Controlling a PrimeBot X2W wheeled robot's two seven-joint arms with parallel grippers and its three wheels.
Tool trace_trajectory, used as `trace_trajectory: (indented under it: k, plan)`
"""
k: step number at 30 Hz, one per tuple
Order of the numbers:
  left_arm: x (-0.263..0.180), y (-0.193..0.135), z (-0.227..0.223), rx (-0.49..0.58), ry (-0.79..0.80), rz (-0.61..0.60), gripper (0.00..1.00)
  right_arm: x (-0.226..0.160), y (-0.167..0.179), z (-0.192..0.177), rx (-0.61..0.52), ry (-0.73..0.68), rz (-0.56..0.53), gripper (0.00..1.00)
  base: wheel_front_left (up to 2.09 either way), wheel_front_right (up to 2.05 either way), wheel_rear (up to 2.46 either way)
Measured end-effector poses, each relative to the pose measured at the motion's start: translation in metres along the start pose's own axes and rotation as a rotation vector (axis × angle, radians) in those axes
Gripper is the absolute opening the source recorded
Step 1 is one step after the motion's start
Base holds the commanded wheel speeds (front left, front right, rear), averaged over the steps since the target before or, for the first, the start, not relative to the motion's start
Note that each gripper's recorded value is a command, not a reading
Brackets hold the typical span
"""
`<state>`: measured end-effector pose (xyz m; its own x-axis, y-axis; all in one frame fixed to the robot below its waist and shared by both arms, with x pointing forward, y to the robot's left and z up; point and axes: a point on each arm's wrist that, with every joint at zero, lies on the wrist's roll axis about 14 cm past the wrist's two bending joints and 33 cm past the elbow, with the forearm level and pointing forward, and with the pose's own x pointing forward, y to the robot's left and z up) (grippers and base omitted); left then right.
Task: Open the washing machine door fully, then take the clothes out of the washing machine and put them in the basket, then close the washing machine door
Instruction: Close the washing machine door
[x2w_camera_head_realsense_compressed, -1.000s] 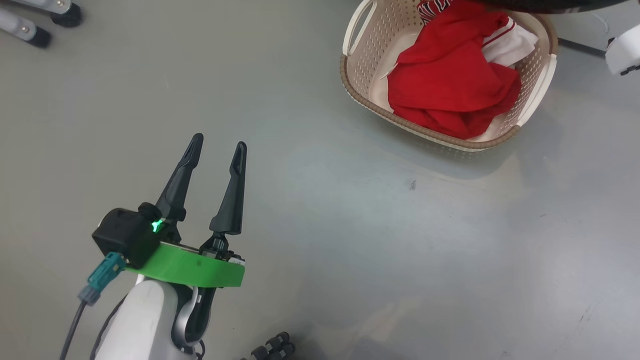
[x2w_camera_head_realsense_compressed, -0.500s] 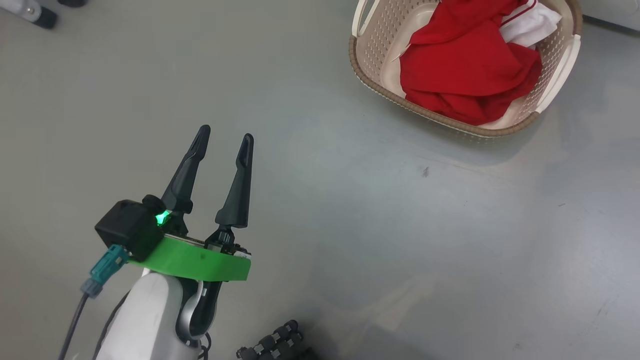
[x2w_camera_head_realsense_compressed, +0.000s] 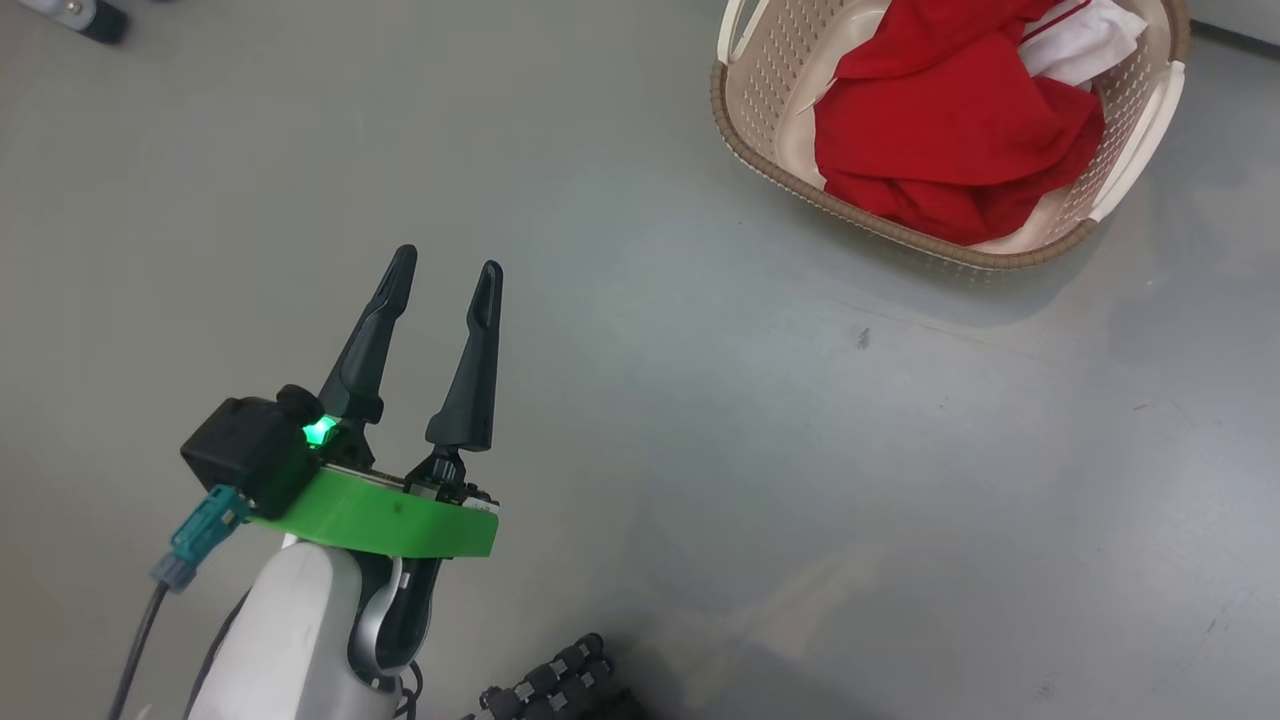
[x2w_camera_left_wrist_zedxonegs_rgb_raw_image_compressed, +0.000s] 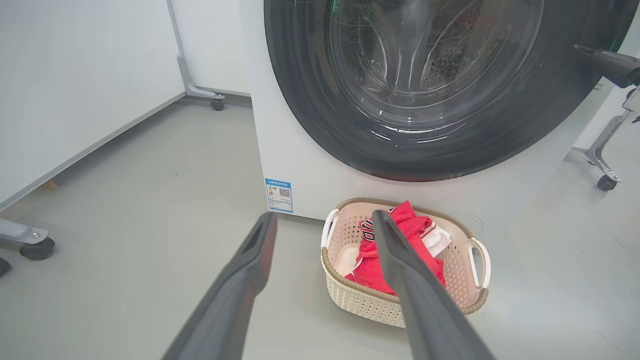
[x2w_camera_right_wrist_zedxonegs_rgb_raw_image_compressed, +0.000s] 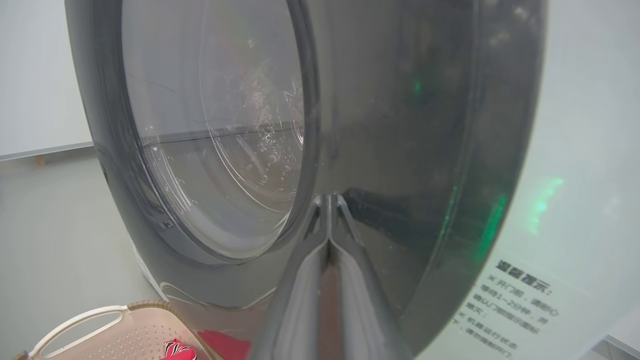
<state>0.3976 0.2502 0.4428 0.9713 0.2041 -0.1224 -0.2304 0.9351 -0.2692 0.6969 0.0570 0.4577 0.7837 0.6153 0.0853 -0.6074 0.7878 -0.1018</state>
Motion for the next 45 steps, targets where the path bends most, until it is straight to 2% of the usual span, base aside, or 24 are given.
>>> trace_trajectory:
  k: [14,23,26,30,38,45]
  plan:
    - [0.0,0.001,-0.001,-0.007,0.001,0.004,1.0,0.006,-0.001,-0.001,0.017,-0.001,-0.022,0.0,0.0,0.0,0.0]
    - [-0.004,-0.002,0.01,-0.014,-0.025,-0.005,1.0,-0.003,-0.001,-0.001,0.005,0.002,-0.036,0.0,0.0,0.0,0.0]
    - [-0.005,-0.002,0.016,-0.017,-0.043,-0.007,1.0,-0.013,-0.001,-0.005,0.009,0.015,-0.044,0.0,0.0,0.0,0.0]
    - [-0.008,-0.008,0.017,-0.001,-0.042,-0.03,1.0,-0.03,0.006,-0.01,0.11,0.037,-0.088,0.0,0.0,0.0,0.0]
    - [-0.014,-0.012,0.035,0.009,-0.094,-0.057,1.0,-0.077,0.023,-0.01,0.142,0.107,-0.104,0.0,0.0,0.0,0.0]
    - [-0.023,-0.018,0.041,0.011,-0.109,-0.093,1.0,-0.121,0.019,0.0,0.171,0.129,-0.176,0.0,0.0,0.0,0.0]
